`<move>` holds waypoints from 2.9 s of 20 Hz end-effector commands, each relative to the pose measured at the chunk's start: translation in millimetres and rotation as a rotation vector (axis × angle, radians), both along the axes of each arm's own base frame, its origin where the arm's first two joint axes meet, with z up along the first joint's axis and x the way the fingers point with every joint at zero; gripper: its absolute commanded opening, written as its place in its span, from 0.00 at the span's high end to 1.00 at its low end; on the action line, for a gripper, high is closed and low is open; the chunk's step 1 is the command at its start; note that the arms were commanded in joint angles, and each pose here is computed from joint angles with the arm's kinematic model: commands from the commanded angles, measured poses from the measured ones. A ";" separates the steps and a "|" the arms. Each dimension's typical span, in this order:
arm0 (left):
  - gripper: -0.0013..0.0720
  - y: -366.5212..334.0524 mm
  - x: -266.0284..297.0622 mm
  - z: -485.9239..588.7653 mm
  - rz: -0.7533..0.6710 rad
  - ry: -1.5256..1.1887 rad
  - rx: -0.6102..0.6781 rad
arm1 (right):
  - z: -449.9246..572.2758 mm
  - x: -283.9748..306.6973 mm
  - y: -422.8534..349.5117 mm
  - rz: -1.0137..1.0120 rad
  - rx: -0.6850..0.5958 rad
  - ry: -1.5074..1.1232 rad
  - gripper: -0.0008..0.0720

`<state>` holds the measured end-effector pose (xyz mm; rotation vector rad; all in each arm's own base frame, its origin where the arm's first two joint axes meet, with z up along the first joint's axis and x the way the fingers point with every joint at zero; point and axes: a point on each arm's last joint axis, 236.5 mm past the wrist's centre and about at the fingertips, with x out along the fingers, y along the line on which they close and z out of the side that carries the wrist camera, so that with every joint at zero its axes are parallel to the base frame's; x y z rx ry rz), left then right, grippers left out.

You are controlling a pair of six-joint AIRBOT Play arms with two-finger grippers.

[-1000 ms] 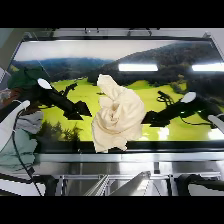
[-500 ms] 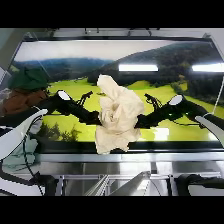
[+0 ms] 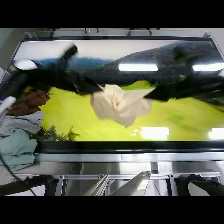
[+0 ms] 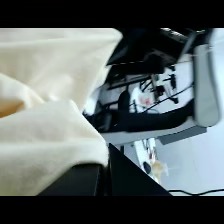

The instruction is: Fold the shirts.

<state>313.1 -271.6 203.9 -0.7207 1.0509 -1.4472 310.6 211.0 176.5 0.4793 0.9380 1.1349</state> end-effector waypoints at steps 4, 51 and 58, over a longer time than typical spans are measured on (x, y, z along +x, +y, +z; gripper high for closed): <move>0.95 33.4 -109.0 263.3 0.114 -0.728 -0.321 | 283.6 -86.3 -18.8 -0.176 0.344 -0.923 0.96; 0.98 51.0 77.4 -268.6 0.036 0.247 0.650 | -247.7 24.5 73.2 -0.250 -0.180 0.389 0.96; 0.98 64.4 66.0 -23.6 0.082 -0.006 0.190 | -131.0 4.3 -132.5 -0.380 -0.542 0.380 0.96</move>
